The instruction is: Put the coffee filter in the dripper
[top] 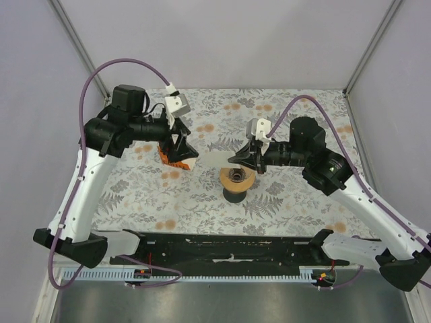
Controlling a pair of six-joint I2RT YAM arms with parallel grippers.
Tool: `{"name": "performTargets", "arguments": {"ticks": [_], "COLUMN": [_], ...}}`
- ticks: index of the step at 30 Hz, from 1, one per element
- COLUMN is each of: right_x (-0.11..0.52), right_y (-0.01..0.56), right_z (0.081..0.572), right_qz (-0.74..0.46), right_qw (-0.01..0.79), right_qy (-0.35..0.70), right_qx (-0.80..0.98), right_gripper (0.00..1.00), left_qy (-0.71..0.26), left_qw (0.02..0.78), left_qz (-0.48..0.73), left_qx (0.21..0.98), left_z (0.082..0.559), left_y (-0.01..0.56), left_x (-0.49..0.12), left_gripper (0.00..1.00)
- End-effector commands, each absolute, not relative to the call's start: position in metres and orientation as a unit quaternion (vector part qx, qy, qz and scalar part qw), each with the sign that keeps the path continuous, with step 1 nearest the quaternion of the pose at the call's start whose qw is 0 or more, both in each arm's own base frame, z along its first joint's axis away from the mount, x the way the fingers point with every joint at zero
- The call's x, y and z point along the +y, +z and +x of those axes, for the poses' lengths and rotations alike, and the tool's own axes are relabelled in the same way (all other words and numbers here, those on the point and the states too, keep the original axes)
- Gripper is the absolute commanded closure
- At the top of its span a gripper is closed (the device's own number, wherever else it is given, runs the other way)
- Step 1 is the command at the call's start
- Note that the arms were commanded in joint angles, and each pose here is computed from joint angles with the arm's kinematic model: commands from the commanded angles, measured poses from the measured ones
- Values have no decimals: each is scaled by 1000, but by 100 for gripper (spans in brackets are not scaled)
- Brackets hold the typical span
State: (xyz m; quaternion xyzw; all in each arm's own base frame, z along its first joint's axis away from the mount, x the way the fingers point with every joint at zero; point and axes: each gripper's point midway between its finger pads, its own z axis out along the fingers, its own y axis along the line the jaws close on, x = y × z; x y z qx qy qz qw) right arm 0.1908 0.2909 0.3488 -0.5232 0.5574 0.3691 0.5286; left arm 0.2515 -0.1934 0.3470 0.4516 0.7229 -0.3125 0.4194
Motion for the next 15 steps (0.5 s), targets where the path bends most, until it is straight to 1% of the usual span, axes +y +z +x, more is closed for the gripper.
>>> {"name": "performTargets", "arguments": {"ticks": [1,3,7,8,10,11,13,15], "right_x": [298,299,304,305,306,306,307,310], "right_y": [387,392,397,397,397,397,395,395], "right_z": [176,175,172,173,175,177,181,185], "right_qz": [-546,-549,-553,-553,-552,-551,-550,-550], "right_qw": [540,538,530,529,530,533,534,534], "right_qy": [399,406,420,422,419,416,411,409], "right_qx": [501,495,487,486,488,489,493,495], "right_gripper": [100,100,100,100,100,100,100,100], "left_qy": [-341,-346,-340,-340,-349,-360,-386,-410], "left_qw": [413,408,404,403,397,393,385,375], "left_qz": [533,551,550,551,552,555,561,564], "left_qx": [655,640,647,647,645,639,623,611], "left_z": [201,189,192,193,190,186,176,166], "left_y": [369,369,360,358,357,358,362,365], "left_x": [-216,-223,-233,-236,-240,-243,-246,-249], "left_gripper": [12,11,10,13,28,38,53,72]}}
